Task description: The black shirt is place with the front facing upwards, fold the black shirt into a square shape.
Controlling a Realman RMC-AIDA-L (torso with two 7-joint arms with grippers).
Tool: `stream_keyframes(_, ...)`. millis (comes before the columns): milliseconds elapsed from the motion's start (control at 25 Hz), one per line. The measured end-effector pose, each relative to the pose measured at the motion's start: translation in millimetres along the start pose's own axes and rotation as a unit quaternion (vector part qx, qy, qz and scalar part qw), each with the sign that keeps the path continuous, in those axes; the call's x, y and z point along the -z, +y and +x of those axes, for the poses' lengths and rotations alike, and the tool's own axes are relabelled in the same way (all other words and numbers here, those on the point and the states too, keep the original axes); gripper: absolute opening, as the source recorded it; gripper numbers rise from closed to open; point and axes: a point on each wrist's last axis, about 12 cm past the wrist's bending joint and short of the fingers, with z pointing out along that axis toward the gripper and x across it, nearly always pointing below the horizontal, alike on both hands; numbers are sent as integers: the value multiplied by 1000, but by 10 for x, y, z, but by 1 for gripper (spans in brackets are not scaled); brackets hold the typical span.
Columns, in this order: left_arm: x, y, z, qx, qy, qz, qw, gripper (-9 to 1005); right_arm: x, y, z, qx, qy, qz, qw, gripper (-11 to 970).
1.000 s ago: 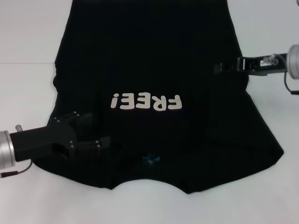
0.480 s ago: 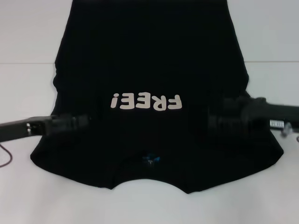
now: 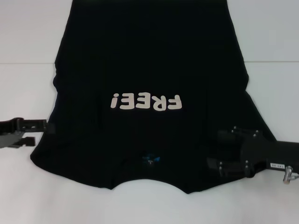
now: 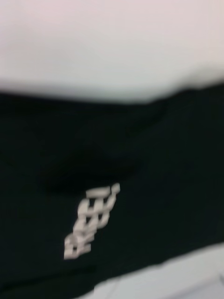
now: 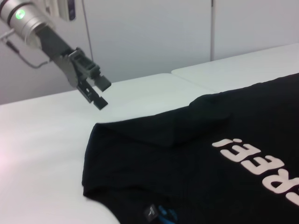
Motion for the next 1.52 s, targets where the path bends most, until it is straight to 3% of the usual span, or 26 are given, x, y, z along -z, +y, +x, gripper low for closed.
stream_keyframes(240,-18,14,-63,24,32,-72,997,931,-4,19,87,16,8,8,1000,897)
stream_keyframes(480,-61,30,-70,26,38,-95,994,928,-12,37,110,12,8,6,1000,897)
stream_keyframes(1000,-157,148,-4,57,29,-97,993,923,-15,37,108,7,5,8,1000,897)
stream_keyframes(1520,-245,145,13,67,33,-88,993,917,-32,37,93,9,5,4,1000,897)
